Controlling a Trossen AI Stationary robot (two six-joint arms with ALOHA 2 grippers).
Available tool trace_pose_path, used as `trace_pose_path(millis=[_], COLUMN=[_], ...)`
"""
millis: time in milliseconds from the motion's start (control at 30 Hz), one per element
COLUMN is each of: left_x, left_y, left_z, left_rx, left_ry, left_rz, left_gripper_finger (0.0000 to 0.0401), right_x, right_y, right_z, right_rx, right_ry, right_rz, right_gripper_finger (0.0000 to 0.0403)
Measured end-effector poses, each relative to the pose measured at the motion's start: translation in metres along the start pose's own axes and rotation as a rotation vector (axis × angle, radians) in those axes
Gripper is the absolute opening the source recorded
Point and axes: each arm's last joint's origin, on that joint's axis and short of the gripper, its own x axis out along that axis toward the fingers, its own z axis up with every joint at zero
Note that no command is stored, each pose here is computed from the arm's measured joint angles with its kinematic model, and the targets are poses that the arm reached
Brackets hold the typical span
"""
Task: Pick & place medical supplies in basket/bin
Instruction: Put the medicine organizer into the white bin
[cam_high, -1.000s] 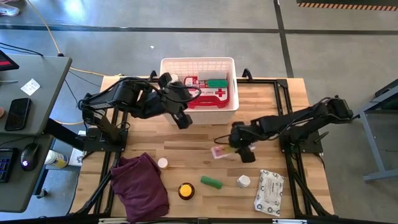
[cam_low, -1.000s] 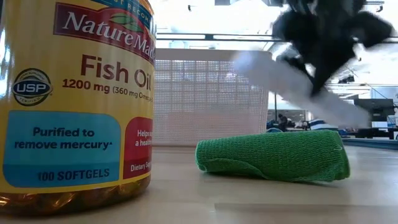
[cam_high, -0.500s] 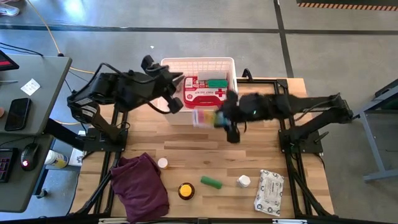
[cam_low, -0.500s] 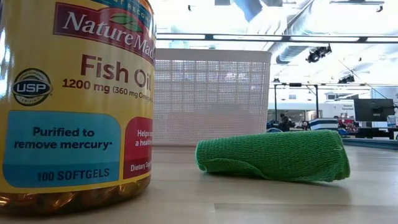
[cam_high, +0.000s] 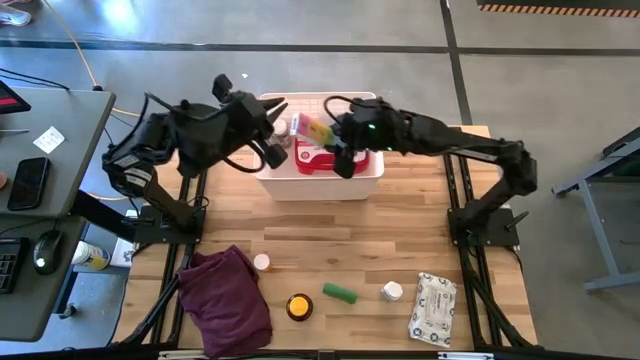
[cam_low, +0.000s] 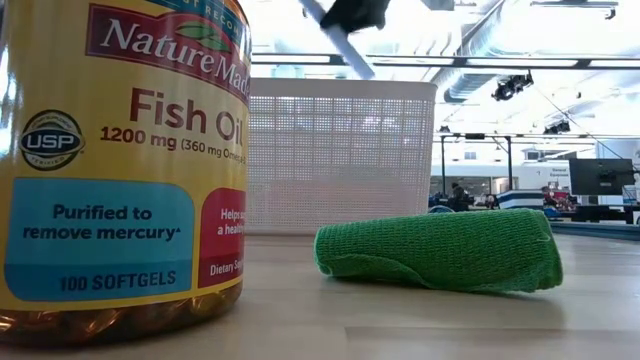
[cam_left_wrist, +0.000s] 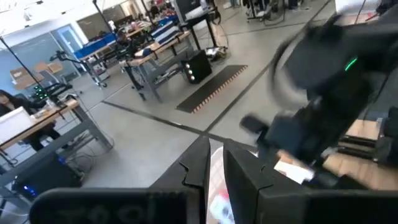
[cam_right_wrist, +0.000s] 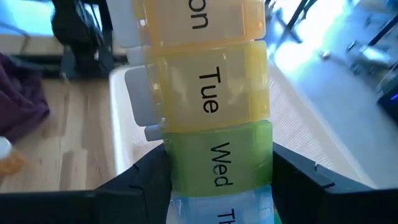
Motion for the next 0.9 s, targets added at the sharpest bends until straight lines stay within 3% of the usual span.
trace_pose_path(millis=[400,567,900], left_x=[0.005,0.015,0.049], left_y=[0.045,0.062,0.096], left_z=[-0.005,-0.013,-0.031], left_rx=[-0.037,-0.022,-0.056], left_ry=[0.016,0.071,0.141], left_rz=[-0.047,-0.055,-0.202], left_gripper_finger=[0.0081,0.0081,0.0081], right_x=[0.081,0.092,0.092], right_y=[-0.032,-0.044,-0.055], right_z=[-0.054,-0.074,-0.081], right_rx=[0.069,0.106,0.05], right_ry=[0.292,0.404,0.438], right_rz=[0.118,0.146,0.183], right_gripper_finger=[0.0208,0.0208,0.0209])
